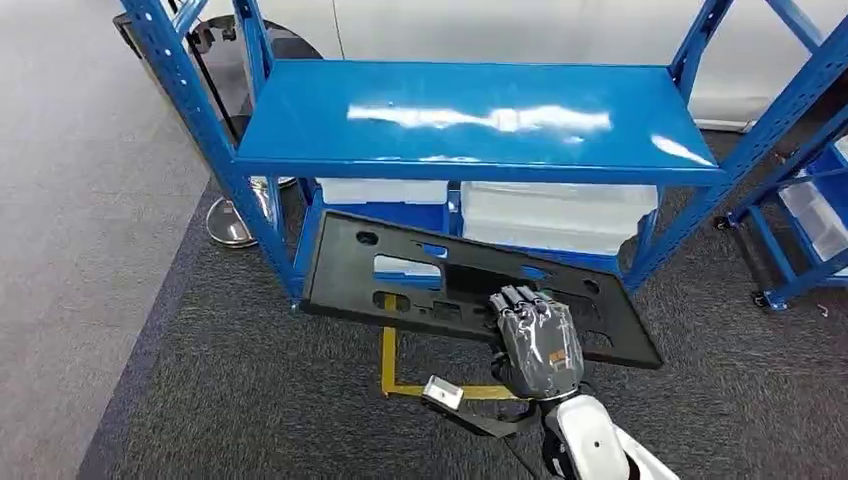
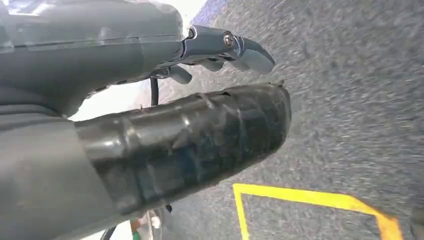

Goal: Take the parts from the cabinet and place them on the table.

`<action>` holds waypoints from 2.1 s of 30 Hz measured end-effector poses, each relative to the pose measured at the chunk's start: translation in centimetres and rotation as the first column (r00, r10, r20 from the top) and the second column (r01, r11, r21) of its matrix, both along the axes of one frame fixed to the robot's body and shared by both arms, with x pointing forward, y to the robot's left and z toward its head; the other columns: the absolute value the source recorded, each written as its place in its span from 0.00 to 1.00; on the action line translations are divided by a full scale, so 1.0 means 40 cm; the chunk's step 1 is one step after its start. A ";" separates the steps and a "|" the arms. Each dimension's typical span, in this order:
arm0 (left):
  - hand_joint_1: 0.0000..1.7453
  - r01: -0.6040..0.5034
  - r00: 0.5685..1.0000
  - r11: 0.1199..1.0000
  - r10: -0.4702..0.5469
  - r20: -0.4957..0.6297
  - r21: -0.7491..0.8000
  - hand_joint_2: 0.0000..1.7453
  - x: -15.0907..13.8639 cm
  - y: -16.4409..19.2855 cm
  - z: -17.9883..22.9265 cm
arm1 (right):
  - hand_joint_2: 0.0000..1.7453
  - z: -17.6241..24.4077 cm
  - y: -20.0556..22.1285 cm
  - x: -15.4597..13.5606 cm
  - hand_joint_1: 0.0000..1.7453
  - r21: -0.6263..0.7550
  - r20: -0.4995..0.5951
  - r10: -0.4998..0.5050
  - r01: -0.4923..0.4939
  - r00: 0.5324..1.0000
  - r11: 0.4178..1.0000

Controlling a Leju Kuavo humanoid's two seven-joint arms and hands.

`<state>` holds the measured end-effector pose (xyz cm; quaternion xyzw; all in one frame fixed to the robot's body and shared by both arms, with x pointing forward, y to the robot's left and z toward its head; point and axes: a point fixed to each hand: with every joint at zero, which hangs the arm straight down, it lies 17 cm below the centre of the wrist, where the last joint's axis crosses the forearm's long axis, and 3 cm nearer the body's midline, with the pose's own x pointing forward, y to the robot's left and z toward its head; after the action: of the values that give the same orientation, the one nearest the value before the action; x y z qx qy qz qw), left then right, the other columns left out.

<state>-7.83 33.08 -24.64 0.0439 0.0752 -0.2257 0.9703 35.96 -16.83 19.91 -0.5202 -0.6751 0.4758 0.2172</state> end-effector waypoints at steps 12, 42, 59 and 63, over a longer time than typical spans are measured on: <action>0.00 0.036 0.999 0.999 -0.036 0.023 -0.008 0.00 -0.022 -0.055 0.008 | 1.00 -0.024 -0.316 -0.260 1.00 0.011 -0.061 -0.135 0.136 0.989 0.991; 0.00 0.040 0.993 0.998 -0.044 -0.105 -0.047 0.00 -0.085 -0.099 0.030 | 1.00 -0.001 -0.107 -0.002 1.00 -0.114 -0.018 -0.025 0.023 1.000 0.993; 0.00 0.043 0.994 0.997 -0.036 -0.104 0.059 0.00 -0.087 -0.034 0.046 | 1.00 -0.045 -0.146 -0.083 1.00 -0.073 -0.094 -0.076 0.069 0.993 0.995; 0.00 0.065 0.993 0.995 -0.058 -0.099 0.076 0.00 -0.082 -0.012 0.051 | 1.00 -0.035 -0.130 -0.075 1.00 -0.055 -0.094 -0.072 0.067 0.993 0.996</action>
<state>-11.10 32.60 -22.61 0.0737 0.1296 -0.2542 0.9556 32.97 -22.02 18.51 -0.5254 -0.6328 0.5097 0.2524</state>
